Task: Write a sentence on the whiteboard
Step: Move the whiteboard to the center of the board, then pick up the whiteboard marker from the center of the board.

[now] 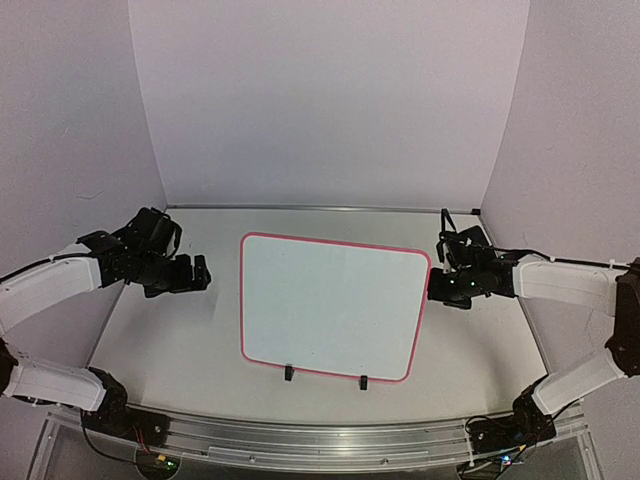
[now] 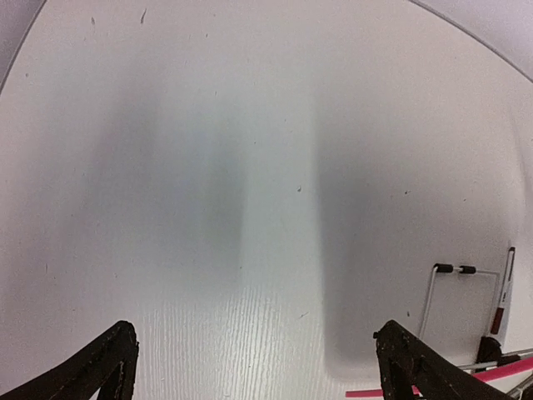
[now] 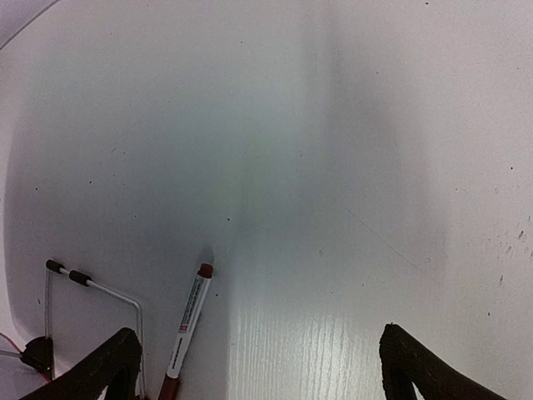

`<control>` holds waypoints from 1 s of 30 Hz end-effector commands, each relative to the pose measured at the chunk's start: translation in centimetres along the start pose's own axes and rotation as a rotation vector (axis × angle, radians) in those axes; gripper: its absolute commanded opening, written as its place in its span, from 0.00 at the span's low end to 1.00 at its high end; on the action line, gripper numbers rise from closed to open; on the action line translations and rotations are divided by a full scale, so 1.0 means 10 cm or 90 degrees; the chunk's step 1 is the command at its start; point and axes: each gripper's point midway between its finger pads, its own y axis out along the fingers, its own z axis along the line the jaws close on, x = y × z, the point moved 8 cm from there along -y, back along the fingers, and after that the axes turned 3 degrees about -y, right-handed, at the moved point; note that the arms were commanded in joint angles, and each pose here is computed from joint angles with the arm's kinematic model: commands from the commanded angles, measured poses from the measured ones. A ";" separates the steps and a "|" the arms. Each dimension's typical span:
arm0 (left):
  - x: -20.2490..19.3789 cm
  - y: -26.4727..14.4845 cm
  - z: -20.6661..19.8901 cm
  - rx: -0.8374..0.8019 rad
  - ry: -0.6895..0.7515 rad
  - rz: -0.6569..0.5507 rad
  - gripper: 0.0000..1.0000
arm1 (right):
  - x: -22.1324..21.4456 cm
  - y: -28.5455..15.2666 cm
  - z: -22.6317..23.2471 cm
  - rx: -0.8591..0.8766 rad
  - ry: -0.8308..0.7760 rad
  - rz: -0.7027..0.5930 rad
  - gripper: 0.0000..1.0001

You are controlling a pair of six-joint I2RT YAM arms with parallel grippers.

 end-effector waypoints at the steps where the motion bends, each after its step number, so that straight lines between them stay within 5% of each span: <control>1: 0.26 -0.19 -0.07 0.001 0.001 -0.020 1.00 | 0.03 0.02 0.03 0.014 -0.050 -0.006 0.95; 15: 0.42 -0.18 -0.02 0.017 -0.041 -0.021 1.00 | 0.21 0.69 0.36 0.073 -0.049 0.084 0.61; 30: 0.47 -0.12 -0.03 -0.026 0.016 -0.013 1.00 | -0.11 0.82 0.50 -0.026 0.039 0.121 0.49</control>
